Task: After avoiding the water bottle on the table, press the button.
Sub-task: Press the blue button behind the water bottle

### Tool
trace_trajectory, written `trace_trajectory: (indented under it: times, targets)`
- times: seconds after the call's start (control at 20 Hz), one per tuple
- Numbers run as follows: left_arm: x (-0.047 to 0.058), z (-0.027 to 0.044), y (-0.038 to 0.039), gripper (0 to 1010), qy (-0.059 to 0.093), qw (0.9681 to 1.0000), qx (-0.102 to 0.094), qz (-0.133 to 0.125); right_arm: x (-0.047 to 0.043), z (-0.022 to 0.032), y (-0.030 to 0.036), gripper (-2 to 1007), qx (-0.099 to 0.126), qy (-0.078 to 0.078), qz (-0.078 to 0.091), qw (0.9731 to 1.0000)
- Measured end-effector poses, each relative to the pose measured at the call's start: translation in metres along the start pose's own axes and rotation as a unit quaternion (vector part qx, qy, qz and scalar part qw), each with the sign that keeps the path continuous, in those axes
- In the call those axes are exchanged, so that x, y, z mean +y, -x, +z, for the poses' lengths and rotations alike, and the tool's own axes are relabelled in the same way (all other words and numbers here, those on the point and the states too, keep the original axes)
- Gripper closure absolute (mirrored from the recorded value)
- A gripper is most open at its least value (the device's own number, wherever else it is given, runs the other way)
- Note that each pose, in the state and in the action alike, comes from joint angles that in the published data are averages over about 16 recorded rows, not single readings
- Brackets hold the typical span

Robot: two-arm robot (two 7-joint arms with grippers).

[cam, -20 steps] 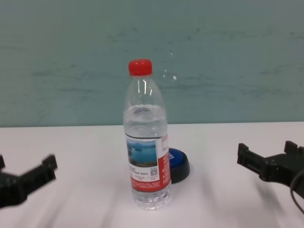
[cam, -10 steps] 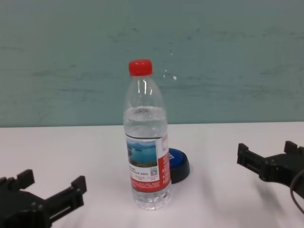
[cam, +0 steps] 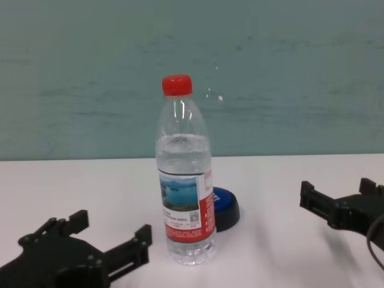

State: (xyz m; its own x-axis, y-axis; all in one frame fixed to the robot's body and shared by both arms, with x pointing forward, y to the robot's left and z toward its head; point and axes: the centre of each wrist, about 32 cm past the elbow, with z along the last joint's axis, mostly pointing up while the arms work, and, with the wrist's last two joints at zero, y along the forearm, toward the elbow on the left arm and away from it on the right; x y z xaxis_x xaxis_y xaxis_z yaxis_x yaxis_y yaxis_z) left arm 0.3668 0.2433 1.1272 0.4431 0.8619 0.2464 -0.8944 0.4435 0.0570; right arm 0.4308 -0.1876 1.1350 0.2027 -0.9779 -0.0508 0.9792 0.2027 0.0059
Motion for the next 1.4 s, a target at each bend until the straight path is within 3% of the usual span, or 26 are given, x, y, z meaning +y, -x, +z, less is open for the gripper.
trace_trajectory:
  times: [0.35, 0.65, 1.4]
  targets:
    - [-0.008, 0.0004, 0.0012, 10, 0.012, 0.9993, -0.031, -0.018, 0.0, 0.0, 0.0, 1, 0.0, 0.0, 0.0, 1.0]
    - [-0.012, 0.0013, -0.0006, 10, 0.022, 0.9985, -0.046, -0.023, 0.0, 0.0, 0.0, 1, 0.0, 0.0, 0.0, 1.0]
    - [-0.029, 0.0056, -0.0076, 10, 0.033, 0.9978, -0.052, -0.023, 0.0, 0.0, 0.0, 1, 0.0, 0.0, 0.0, 1.0]
